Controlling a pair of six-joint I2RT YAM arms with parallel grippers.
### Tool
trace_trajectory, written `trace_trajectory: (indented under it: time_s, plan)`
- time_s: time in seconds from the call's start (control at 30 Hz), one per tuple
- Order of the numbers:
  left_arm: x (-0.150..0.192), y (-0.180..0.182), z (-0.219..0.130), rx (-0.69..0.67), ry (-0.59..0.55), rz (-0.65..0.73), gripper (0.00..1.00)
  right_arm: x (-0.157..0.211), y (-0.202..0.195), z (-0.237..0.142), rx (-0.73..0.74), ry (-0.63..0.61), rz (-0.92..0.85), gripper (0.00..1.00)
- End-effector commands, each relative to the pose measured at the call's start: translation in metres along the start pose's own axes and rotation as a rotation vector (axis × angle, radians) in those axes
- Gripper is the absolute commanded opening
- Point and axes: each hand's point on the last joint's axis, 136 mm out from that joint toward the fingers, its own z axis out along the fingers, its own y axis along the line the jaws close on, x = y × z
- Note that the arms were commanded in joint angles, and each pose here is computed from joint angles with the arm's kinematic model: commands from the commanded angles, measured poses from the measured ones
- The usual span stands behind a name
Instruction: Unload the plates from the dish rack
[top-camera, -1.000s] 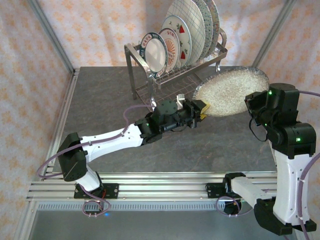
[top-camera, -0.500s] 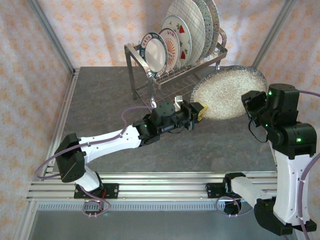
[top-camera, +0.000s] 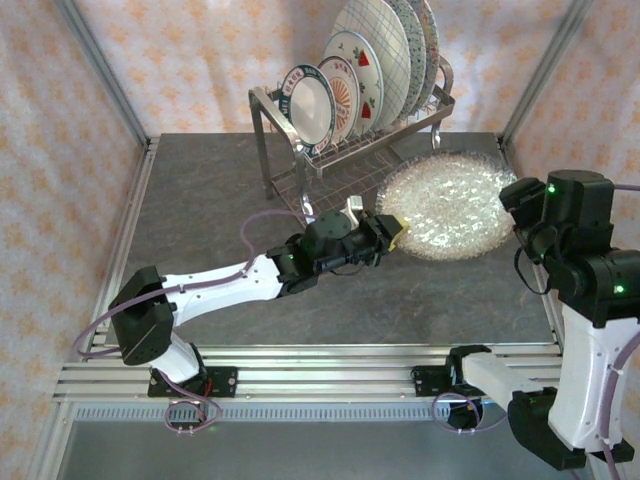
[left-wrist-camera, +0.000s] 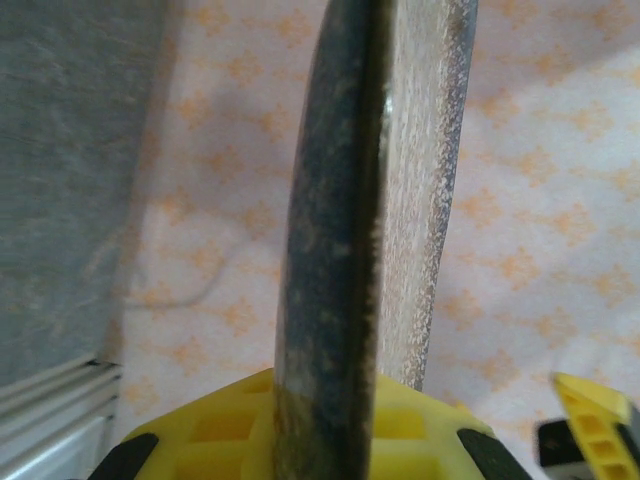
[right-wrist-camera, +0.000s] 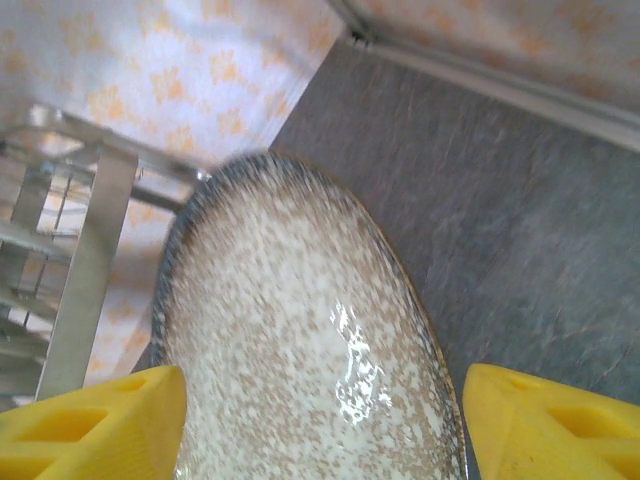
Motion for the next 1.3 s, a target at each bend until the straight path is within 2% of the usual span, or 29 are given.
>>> trace_trajectory:
  time_s: [0.0,0.1,0.23,0.43,0.5,0.83,1.27]
  plan:
    - [0.012,-0.103,-0.032,0.310,0.038,0.101,0.00,-0.028,-0.015,-0.021,0.052,-0.149,-0.048,0.73]
    - [0.019,-0.099,-0.028,0.280,0.072,0.151,0.00,-0.032,0.008,-0.024,-0.038,-0.140,-0.104,0.73]
    - [0.026,-0.080,-0.019,0.210,0.118,0.233,0.00,-0.016,0.039,-0.019,-0.151,-0.023,-0.206,0.72]
    - [0.026,-0.045,-0.003,0.142,0.137,0.306,0.00,0.023,0.034,-0.005,-0.107,0.202,-0.285,0.68]
    - [0.026,-0.036,0.003,0.141,0.145,0.313,0.00,0.029,0.032,-0.006,-0.098,0.238,-0.287,0.67]
    - [0.027,0.020,0.037,0.088,0.158,0.359,0.00,0.032,0.020,-0.007,-0.075,0.238,-0.311,0.70]
    - [0.022,0.063,0.067,0.036,0.109,0.375,0.00,0.037,0.027,-0.007,-0.120,0.255,-0.317,0.70]
